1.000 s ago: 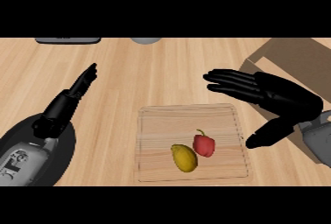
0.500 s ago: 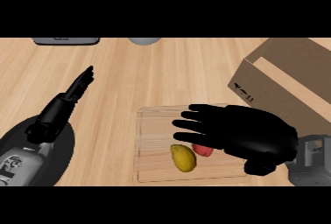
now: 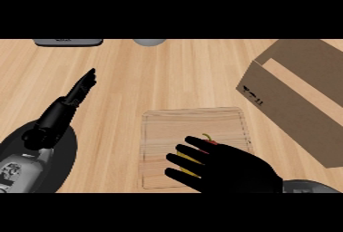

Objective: Pick the lemon from the cutting board and place it in the cardboard box

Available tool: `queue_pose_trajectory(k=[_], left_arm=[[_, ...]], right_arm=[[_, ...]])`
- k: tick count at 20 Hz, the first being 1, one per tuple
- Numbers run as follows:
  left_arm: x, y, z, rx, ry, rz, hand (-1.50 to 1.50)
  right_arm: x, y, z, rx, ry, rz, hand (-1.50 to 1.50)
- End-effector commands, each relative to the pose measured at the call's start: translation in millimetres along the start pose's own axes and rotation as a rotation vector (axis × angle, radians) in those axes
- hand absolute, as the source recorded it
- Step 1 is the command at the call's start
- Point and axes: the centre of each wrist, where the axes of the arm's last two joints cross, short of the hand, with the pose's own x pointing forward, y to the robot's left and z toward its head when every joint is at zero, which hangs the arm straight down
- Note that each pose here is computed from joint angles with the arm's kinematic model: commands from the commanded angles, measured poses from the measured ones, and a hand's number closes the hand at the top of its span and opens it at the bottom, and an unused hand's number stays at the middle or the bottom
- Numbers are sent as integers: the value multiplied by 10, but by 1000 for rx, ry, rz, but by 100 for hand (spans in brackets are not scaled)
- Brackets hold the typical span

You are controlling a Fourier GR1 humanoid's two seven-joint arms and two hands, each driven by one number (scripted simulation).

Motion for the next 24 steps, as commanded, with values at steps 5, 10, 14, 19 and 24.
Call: queue_pose_trajectory(k=[5,10,14,19,24], left_arm=[[-107,-88,109,-18,-7,-8,0],[74,31,-12,5,1,-26,0],[91,-42,-69,1,2,-8,0],[-93,107,-65,8,-3,4,0],[208,137,-150,14,-6,-13,0]], right_arm=[[160,148,-146,56,75,10,-150],[56,314,-403,31,126,65,-150],[262,287,-215,-4,113,61,-150],[225,473,-621,37,130,111,-150],[-4,519,-624,23,178,107,-150]])
